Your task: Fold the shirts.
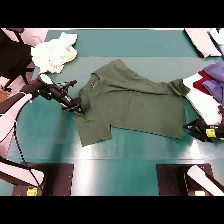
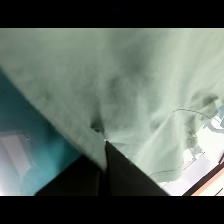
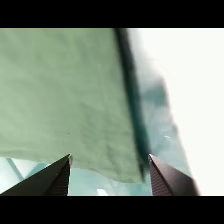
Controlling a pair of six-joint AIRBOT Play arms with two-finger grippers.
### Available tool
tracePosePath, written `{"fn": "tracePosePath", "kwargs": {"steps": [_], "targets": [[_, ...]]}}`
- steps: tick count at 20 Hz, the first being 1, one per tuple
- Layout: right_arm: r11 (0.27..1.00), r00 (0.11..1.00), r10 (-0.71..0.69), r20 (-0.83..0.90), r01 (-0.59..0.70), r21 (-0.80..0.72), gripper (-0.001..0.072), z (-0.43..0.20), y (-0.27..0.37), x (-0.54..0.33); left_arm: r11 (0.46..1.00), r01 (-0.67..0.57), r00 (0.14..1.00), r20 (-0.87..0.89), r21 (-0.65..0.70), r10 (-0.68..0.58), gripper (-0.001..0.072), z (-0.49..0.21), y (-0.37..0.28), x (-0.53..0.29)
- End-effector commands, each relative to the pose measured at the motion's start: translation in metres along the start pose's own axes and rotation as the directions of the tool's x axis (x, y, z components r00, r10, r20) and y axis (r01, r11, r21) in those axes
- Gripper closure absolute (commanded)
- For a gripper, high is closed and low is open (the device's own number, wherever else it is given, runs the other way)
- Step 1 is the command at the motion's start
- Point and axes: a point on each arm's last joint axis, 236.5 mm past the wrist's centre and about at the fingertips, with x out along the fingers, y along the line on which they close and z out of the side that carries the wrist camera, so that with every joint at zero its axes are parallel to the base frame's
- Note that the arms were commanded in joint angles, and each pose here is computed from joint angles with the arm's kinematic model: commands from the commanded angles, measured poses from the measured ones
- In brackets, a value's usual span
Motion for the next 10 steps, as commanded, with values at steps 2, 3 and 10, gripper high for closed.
{"fn": "tracePosePath", "kwargs": {"steps": [2, 3, 10], "targets": [[0.999, 0.987, -0.027, -0.157, 0.031, 0.021, 0.0162, -0.019, -0.01, 0.023, 1.0, 0.002, 1.0, 0.0, 0.019, -0.002, 0.0682, -0.002, -0.008, -0.003], [0.999, 0.983, -0.025, -0.183, 0.031, 0.028, 0.0162, -0.021, -0.012, 0.03, 1.0, -0.002, 1.0, 0.013, 0.027, 0.002, 0.0682, -0.001, -0.01, -0.007], [0.974, 0.951, 0.225, -0.21, -0.226, 0.018, 0.0675, -0.009, 0.048, 0.069, 0.999, -0.025, 0.999, 0.041, 0.038, 0.023, 0.0682, -0.002, -0.015, -0.018]]}}
